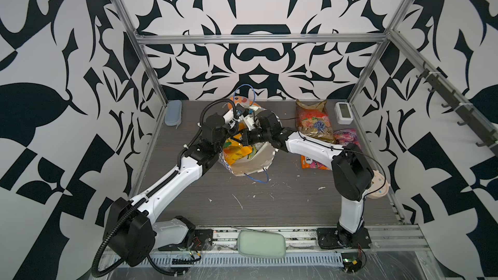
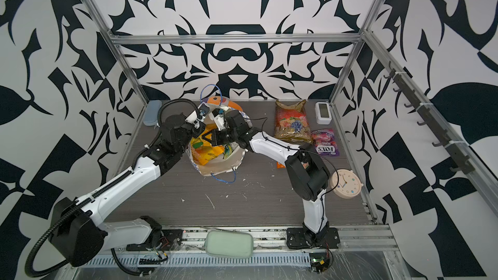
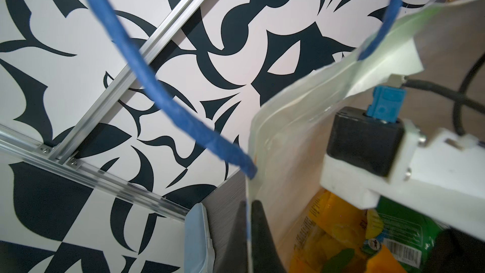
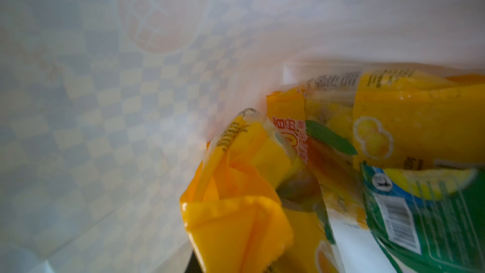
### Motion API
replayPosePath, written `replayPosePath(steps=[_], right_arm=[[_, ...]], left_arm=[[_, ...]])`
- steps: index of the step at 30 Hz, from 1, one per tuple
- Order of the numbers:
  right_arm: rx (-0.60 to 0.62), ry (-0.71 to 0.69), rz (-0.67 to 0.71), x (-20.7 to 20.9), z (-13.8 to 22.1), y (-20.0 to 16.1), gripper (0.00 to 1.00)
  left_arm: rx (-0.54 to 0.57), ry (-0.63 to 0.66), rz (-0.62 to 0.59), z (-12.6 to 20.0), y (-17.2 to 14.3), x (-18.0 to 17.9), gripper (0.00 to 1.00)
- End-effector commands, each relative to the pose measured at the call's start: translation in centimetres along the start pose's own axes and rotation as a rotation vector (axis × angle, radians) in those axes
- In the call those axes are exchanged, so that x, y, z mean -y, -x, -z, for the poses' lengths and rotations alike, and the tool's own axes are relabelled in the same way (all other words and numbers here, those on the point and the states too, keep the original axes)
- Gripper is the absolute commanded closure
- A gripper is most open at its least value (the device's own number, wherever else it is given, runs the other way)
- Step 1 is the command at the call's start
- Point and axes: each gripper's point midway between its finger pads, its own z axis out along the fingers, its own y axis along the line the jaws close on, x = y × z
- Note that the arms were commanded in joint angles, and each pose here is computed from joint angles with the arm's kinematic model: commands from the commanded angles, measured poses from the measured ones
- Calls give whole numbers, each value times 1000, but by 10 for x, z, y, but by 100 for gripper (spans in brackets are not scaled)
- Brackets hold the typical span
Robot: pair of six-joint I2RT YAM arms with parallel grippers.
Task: Take the snacks out of the paper bag
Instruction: Pick up the snack from the paper bag.
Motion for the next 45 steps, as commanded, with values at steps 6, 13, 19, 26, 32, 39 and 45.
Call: replayPosePath(steps=[6, 13, 19, 26, 32, 39, 45], right_arm=[[8, 21, 174, -19, 5, 16, 79], [-41, -17, 211, -3, -8, 3, 56], [-48, -46, 238, 7, -15, 0, 42], [-93, -60, 259, 17, -35, -12, 41], [-108, -47, 251, 19, -42, -17, 57], [-129, -100, 234, 29, -47, -22, 90], [-96, -81, 259, 13, -37, -13, 100]], left_arm=[[153, 89, 64, 8, 45, -30, 100], [159, 85, 64, 7, 47, -30, 100], [168, 76, 69, 9, 49, -30, 100], [173, 74, 75, 12, 51, -31, 100], [174, 74, 74, 12, 51, -32, 100], [176, 77, 75, 13, 52, -32, 100], [170, 83, 70, 13, 50, -33, 100]])
